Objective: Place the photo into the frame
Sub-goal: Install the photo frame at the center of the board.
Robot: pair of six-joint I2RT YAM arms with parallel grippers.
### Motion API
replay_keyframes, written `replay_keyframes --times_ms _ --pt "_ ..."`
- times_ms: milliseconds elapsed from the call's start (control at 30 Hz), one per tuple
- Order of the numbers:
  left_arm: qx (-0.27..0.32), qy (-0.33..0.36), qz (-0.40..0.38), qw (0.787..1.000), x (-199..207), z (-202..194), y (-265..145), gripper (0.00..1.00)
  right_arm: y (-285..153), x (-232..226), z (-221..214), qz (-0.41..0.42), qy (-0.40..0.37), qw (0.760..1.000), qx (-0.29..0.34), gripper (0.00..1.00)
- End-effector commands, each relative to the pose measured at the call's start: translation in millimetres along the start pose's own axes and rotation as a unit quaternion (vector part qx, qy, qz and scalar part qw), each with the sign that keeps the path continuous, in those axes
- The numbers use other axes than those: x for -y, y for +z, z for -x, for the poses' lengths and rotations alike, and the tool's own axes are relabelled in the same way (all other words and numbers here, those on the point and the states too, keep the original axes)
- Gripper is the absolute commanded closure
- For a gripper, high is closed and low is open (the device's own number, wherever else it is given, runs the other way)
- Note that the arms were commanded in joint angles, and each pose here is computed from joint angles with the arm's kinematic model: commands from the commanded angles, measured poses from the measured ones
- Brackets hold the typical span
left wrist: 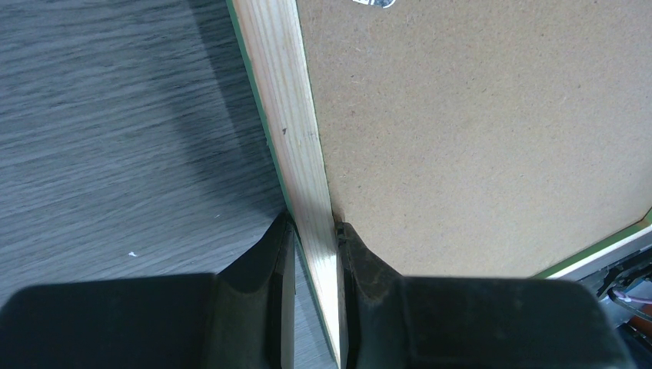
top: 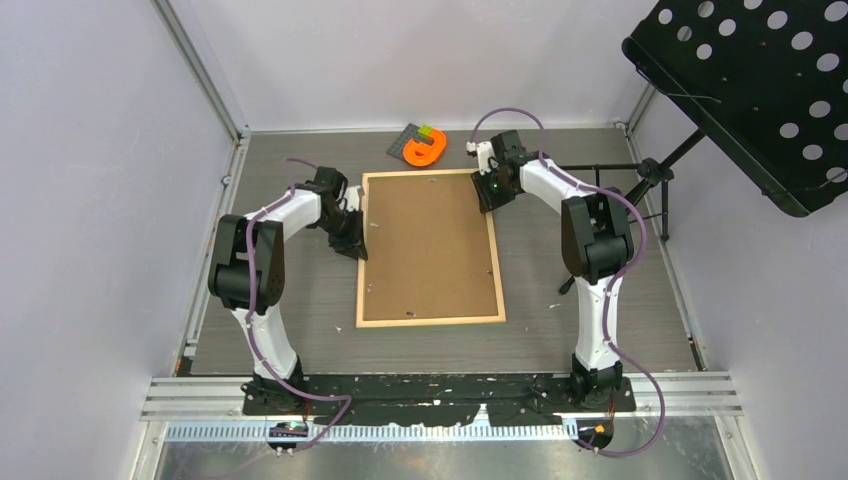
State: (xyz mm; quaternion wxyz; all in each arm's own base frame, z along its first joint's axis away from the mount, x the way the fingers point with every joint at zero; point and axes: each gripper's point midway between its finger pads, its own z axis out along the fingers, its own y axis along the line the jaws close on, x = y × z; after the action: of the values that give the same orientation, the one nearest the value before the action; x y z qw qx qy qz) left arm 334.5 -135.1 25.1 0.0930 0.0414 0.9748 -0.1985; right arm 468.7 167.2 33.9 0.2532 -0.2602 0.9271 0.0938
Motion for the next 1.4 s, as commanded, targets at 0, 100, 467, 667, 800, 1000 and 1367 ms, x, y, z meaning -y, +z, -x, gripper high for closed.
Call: replay_keyframes --times_ms 0,100,467,667,800,1000,1367 --pt "-0.002 0.022 -0.023 1.000 5 3 12 1.00 -11 -11 19 0.026 -0.046 0.998 0.020 0.83" --pt "-0.002 0.022 -0.024 0.999 6 3 12 1.00 -12 -11 20 0.029 -0.059 0.998 0.019 0.84" --pt "-0.002 0.022 -0.023 0.999 6 3 12 1.00 -12 -7 18 0.024 -0.081 0.996 0.019 0.87" --pt "-0.002 0.022 -0.024 0.999 6 3 12 1.00 -11 -7 22 0.024 -0.090 0.995 0.026 0.89" --pt "-0.003 0.022 -0.026 0.999 6 3 12 1.00 -9 -6 24 0.025 -0.100 0.994 0.029 0.91" --pt "-0.005 0.022 -0.027 0.999 7 3 12 1.00 -10 -8 32 0.032 -0.121 0.991 0.044 0.92" --pt "-0.006 0.024 -0.028 0.999 7 2 12 1.00 -21 -11 41 0.036 -0.128 0.989 0.066 0.50"
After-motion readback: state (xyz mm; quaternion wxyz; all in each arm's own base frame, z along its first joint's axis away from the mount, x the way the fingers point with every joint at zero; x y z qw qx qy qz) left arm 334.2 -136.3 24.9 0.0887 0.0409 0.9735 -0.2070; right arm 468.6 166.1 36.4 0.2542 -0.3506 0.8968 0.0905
